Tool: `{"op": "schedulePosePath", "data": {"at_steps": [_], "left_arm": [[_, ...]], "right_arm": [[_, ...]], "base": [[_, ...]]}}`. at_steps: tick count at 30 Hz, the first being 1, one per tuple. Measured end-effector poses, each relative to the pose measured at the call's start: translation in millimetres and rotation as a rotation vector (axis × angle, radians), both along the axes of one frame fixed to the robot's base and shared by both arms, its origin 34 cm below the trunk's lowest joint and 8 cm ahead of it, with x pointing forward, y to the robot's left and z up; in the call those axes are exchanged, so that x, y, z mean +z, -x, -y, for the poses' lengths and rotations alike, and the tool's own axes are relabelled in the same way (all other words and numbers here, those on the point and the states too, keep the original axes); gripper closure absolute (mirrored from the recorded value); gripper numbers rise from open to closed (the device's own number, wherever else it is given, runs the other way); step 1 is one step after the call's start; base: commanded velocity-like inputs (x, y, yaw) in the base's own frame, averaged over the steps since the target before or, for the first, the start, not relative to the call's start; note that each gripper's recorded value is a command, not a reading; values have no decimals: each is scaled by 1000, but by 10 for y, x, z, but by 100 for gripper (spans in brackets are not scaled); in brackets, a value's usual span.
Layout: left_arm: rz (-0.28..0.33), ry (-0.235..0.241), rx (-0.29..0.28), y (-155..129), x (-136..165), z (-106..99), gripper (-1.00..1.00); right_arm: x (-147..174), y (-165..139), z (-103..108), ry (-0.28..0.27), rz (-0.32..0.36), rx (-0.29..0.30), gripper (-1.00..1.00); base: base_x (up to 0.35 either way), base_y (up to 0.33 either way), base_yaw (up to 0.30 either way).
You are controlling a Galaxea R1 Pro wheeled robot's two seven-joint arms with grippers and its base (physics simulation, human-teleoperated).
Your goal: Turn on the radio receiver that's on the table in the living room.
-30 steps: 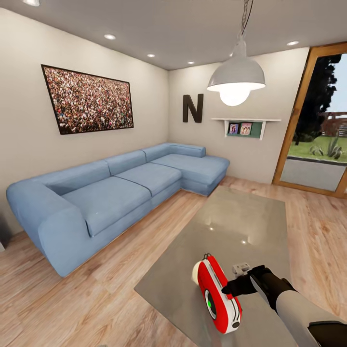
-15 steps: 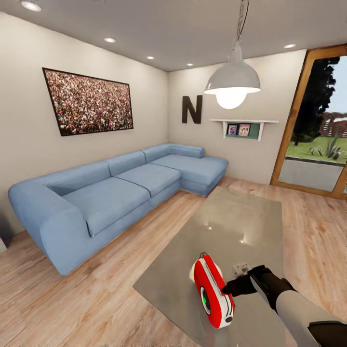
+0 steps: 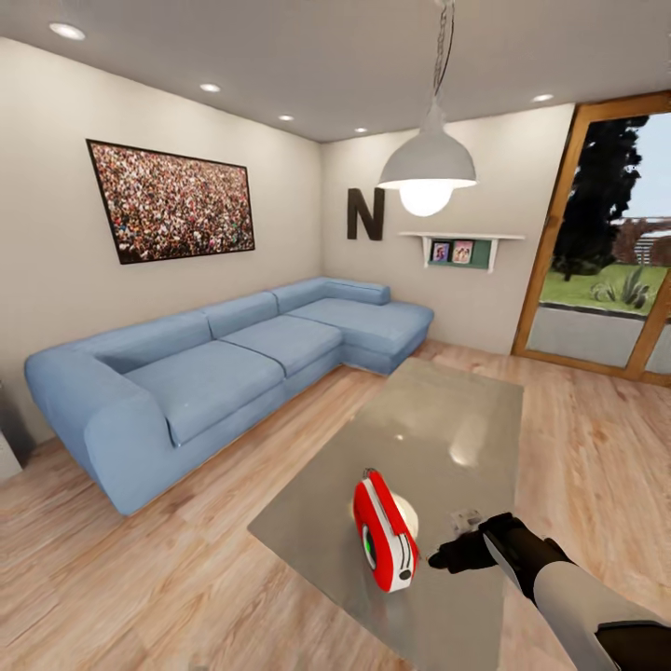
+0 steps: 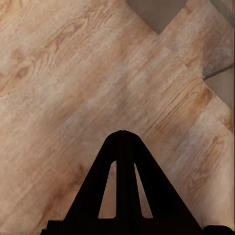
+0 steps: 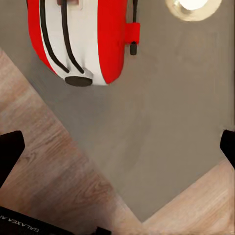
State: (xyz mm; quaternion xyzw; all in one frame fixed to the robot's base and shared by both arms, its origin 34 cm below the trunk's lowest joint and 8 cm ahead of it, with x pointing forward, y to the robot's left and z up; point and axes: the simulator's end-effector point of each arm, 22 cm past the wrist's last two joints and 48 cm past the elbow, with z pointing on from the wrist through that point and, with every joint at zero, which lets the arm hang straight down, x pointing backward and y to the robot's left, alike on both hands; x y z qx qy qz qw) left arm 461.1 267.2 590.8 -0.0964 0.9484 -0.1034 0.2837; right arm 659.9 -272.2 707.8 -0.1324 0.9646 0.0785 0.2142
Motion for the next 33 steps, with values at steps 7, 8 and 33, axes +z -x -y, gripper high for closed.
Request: {"op": "schedulePosePath", "data": {"at_steps": [7,8,33], "left_arm": [[-1,0,-1,6,102,5,100],[-1,0,-2,7,116,6,100],[-19,-20,-2,102,412,-139,100]], "right_arm": [[103,3,4,2,1,-1,-100],[117,3,5,2,1,-1,-100],[-78,494,683,118,59,-44,-100]], "base": [[-310,-130,0],[-312,-130,0],[-301,-193,0]]}}
